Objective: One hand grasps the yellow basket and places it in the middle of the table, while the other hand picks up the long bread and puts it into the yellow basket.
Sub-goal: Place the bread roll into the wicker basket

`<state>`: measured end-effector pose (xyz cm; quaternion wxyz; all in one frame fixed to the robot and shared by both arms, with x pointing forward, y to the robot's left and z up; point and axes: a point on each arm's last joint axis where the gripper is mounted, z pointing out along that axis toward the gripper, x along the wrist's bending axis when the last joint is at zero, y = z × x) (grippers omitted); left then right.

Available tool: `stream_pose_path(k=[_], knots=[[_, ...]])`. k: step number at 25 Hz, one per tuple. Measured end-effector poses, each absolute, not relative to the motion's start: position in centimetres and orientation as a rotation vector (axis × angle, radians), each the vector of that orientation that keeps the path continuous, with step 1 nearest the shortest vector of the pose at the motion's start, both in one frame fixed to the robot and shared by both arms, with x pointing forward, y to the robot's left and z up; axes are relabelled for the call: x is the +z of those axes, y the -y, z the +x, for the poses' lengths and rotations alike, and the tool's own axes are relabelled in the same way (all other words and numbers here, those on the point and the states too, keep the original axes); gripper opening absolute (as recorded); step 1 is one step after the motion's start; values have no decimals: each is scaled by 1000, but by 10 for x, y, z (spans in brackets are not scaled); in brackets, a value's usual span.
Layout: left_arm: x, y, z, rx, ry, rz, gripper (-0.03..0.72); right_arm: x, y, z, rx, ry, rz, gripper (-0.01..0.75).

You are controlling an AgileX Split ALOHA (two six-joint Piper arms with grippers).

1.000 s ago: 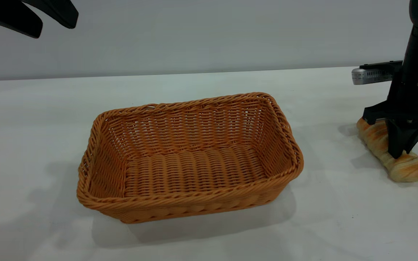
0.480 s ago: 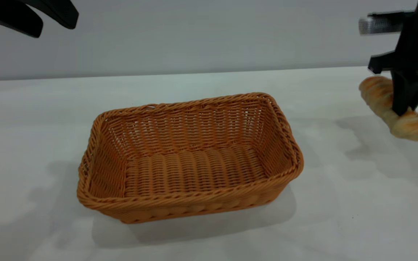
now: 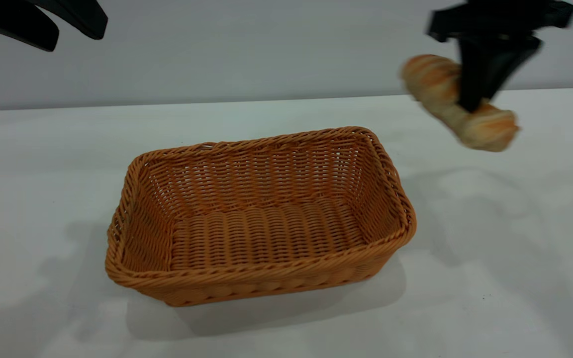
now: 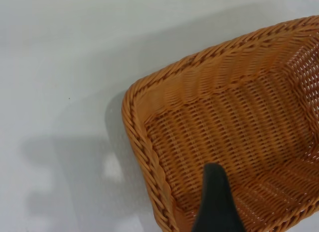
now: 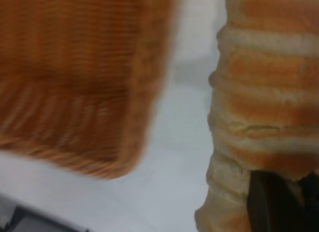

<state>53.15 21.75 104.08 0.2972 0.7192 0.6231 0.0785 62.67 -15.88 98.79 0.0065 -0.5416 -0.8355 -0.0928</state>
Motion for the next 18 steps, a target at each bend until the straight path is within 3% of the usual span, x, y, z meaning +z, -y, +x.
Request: stream_pose_path(k=[10,18], knots=[[1041,-217,531,204,-1658,1915,559,983,30,569,-464,2820,-1252,42],[1041,-217,531,203,-1658,1916,559,930,-12,563,-539,2850,-1117,42]])
